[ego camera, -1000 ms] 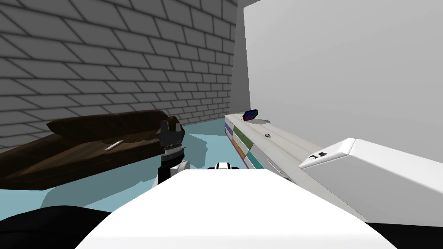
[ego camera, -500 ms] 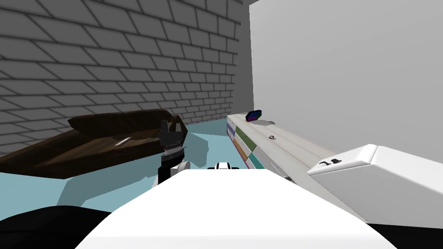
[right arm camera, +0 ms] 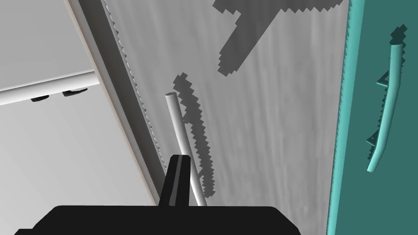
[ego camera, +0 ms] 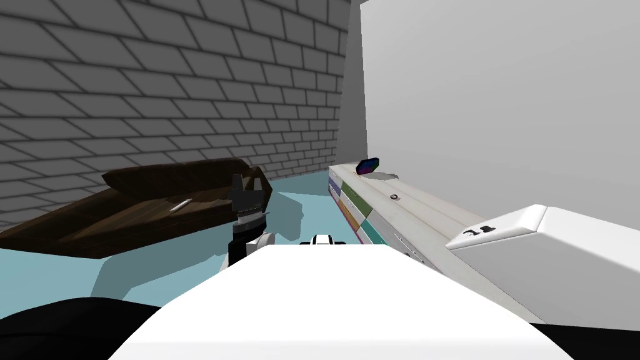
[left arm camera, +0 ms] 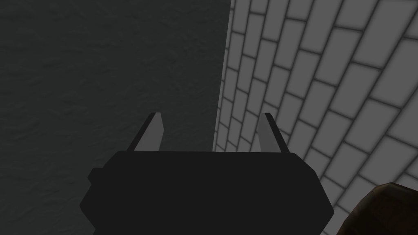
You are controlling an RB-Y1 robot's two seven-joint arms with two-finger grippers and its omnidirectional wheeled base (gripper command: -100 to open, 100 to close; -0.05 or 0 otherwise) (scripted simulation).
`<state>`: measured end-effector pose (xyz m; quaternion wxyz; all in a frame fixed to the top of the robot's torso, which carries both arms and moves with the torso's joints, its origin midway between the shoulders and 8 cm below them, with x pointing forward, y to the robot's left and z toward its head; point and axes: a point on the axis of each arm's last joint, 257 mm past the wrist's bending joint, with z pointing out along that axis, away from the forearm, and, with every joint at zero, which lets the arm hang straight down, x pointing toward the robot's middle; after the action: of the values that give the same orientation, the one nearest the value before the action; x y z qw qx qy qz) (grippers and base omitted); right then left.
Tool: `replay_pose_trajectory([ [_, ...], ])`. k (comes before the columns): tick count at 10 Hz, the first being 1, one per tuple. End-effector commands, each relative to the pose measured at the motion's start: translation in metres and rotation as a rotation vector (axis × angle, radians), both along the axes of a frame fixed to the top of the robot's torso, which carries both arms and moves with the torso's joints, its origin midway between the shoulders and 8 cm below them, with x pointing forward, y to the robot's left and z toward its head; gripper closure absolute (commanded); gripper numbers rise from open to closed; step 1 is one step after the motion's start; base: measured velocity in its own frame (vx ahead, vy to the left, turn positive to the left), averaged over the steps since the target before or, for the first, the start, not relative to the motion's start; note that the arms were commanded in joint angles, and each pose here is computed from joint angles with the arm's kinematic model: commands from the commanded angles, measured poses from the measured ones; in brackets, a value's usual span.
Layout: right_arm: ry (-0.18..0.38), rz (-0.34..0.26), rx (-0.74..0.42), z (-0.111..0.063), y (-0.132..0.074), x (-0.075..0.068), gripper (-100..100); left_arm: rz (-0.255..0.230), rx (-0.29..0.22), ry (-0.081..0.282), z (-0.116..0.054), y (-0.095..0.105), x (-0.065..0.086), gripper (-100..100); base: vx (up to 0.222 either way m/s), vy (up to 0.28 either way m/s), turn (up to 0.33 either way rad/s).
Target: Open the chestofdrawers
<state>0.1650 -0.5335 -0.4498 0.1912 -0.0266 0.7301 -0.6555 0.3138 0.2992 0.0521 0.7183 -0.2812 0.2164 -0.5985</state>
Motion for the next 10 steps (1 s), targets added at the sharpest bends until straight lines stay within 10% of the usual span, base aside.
replay_pose_trajectory([
  [1, 0.001, 0.006, 0.0, 0.002, 0.0, 0.009, 100, 0.0, 0.0, 0.0, 0.0, 0.0, 0.0, 0, -0.069, 0.187, -0.021],
  [3, 0.0, 0.007, 0.0, 0.003, 0.0, 0.011, 100, 0.0, 0.0, 0.0, 0.0, 0.0, 0.0, 0, -0.068, 0.144, -0.022],
  [4, 0.007, 0.01, -0.008, 0.008, -0.013, 0.018, -100, 0.0, 0.0, 0.0, 0.0, 0.0, 0.0, 0, 0.0, -0.013, 0.018],
  [10, 0.013, 0.016, -0.028, 0.023, -0.046, 0.037, -100, 0.0, 0.0, 0.0, 0.0, 0.0, 0.0, 0, 0.017, -0.073, 0.015],
])
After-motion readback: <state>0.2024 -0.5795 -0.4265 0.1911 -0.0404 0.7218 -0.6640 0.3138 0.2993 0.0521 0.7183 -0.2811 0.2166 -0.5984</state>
